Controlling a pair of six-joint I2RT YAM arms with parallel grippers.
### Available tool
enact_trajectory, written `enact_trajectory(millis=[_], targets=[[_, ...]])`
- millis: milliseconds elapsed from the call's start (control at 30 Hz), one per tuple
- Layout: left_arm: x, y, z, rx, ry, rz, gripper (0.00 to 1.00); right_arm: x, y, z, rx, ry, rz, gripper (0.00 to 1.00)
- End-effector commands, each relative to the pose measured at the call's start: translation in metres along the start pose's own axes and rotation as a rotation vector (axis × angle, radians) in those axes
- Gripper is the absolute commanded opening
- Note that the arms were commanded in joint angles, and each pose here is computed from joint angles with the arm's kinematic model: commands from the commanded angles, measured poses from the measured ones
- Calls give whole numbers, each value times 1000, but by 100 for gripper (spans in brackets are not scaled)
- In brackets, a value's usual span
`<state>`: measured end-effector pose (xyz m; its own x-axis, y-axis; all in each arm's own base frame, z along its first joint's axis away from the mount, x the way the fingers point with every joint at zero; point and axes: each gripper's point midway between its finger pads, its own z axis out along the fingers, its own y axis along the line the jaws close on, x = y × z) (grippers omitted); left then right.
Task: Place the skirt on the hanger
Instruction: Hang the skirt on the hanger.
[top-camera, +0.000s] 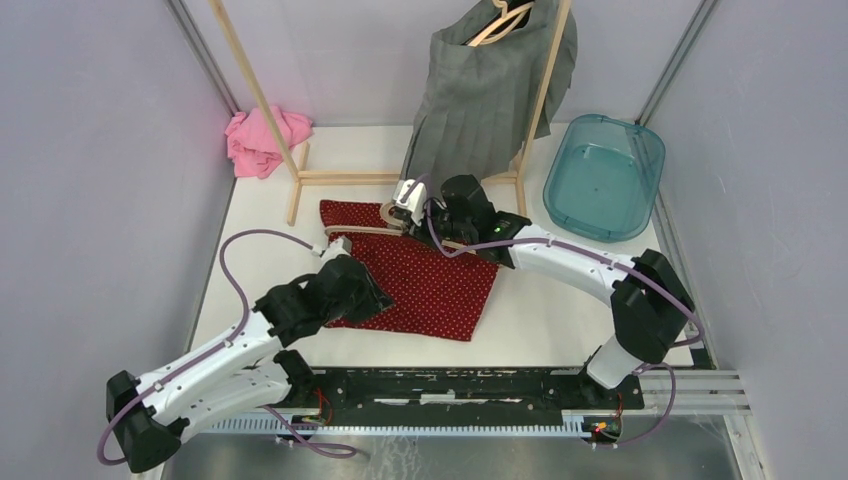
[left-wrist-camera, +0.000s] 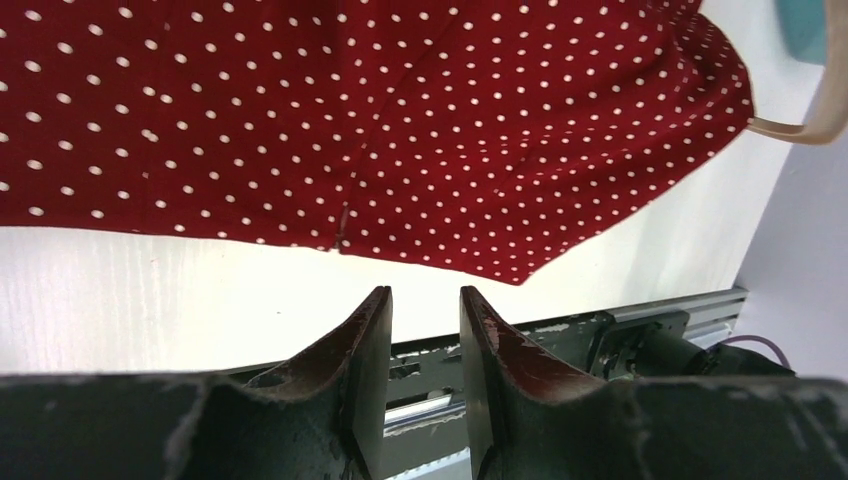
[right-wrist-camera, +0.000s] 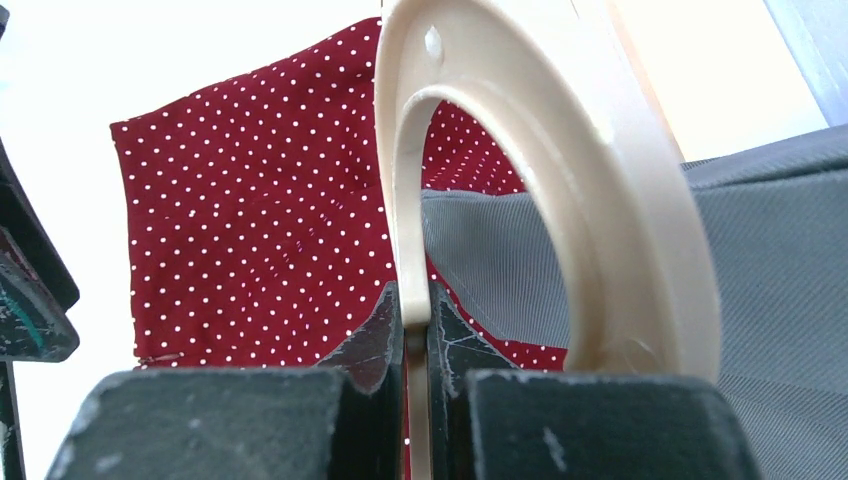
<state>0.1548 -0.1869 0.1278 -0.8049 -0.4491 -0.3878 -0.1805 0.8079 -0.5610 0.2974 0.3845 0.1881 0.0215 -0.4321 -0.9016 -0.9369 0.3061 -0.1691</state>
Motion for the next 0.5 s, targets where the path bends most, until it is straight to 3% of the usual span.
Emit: enact_trajectory(millis=[0,467], targets=[[-5,-6,2,20,-24,52,38,-38,-7,-20,43,-75,-50,1],[-54,-27,-49,12,-179,102,39,-86,-11,-74,98,-136,-95,1]])
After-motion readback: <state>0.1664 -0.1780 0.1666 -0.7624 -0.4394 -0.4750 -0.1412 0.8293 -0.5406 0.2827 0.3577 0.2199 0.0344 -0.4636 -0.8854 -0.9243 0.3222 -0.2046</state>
